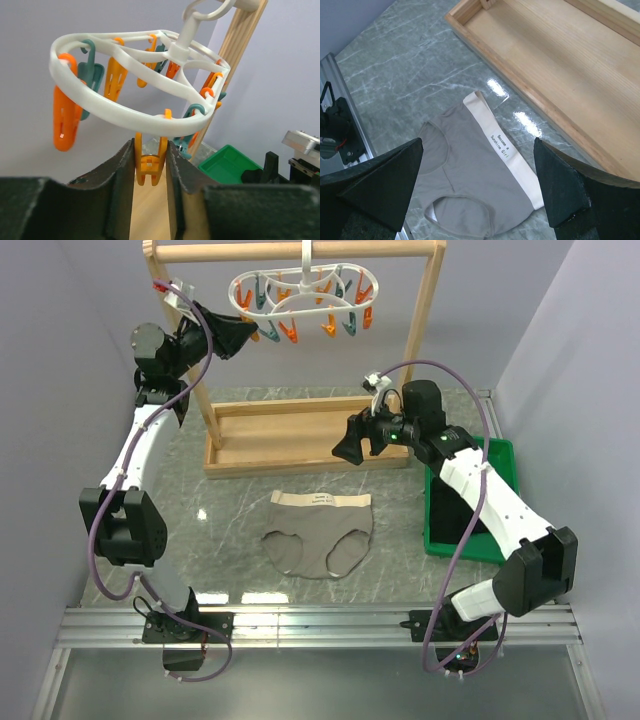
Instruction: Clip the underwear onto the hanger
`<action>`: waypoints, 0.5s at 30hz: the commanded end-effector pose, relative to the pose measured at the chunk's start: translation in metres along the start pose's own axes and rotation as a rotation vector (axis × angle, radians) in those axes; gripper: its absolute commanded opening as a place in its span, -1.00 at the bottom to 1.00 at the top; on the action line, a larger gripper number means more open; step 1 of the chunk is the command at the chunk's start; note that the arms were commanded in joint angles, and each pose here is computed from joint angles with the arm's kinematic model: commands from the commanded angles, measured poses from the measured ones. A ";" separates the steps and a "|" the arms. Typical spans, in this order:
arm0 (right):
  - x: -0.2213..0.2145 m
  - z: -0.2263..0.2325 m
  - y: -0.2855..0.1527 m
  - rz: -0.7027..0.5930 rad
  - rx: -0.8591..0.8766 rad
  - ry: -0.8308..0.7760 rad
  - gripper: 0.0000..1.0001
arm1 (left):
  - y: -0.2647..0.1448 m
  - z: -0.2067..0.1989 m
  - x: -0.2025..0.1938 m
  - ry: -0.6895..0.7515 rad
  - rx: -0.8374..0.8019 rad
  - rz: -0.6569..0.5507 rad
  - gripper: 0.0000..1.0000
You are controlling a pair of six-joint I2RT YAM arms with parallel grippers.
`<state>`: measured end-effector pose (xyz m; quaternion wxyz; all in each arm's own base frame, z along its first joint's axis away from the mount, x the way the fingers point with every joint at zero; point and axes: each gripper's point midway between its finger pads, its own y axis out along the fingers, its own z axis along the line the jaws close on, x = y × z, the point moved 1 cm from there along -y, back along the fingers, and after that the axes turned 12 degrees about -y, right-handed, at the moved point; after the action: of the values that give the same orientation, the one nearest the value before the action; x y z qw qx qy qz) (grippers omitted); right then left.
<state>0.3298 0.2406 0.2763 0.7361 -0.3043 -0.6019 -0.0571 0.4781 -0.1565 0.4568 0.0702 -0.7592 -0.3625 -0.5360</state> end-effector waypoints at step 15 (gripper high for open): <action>0.107 0.017 -0.017 -0.329 0.085 -0.125 0.42 | -0.010 -0.045 0.010 -0.010 -0.087 0.001 -0.99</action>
<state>0.3364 0.2543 0.3163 0.7259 -0.2512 -0.6349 -0.0831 0.4701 -0.1611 0.4557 0.0565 -0.7730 -0.3509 -0.5254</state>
